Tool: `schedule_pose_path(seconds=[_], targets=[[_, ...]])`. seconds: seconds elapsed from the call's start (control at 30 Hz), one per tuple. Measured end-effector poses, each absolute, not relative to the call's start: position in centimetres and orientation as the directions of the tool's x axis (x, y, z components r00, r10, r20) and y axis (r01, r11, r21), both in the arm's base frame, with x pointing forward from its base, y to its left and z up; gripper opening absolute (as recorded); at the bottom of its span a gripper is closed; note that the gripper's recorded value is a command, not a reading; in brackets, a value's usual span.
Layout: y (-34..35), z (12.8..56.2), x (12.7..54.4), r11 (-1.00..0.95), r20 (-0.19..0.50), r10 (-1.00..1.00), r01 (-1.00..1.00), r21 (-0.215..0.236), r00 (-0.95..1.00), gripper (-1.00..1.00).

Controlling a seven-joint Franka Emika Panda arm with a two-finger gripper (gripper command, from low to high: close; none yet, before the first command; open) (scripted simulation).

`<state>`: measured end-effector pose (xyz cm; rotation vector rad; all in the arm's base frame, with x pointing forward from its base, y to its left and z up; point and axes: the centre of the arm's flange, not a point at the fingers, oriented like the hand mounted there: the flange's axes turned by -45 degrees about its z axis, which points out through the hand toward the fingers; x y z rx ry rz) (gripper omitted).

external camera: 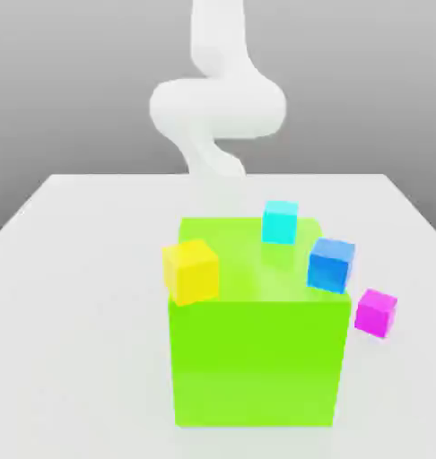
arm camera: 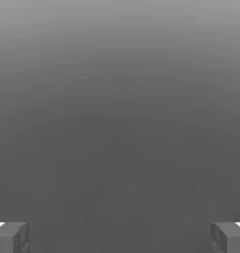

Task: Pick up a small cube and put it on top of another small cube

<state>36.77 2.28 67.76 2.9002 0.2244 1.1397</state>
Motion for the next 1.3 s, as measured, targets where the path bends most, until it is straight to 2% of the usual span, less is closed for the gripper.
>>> schedule_pose_path(seconds=[0.13, 0.27, 0.4, 0.53, 0.73, 0.93, 1.17, 1.3], targets=[[6.4, 62.1, 39.3, -0.916, 0.587, 0.392, 0.361, 0.177, 0.709, 0.0], [10.7, 56.4, 40.6, -0.779, 0.483, 0.615, 0.575, 0.25, 0.623, 0.0], [14.9, 50.5, 40.6, -0.586, 0.372, 0.797, 0.757, 0.29, 0.475, 0.0], [18.8, 44.7, 39.5, -0.348, 0.263, 0.925, 0.889, 0.296, 0.275, 0.0], [23.7, 36.3, 36.0, 0.054, 0.121, 0.989, 0.967, 0.25, -0.087, 0.0], [27.0, 28.4, 30.5, 0.449, 0.027, 0.889, 0.88, 0.152, -0.458, 0.0], [28.7, 20.4, 22.6, 0.81, -0.002, 0.587, 0.587, 0.014, -0.81, 0.0], [28.4, 16.8, 22.4, 0.824, 0.001, 0.567, 0.567, 0.001, -0.824, 0.0]])
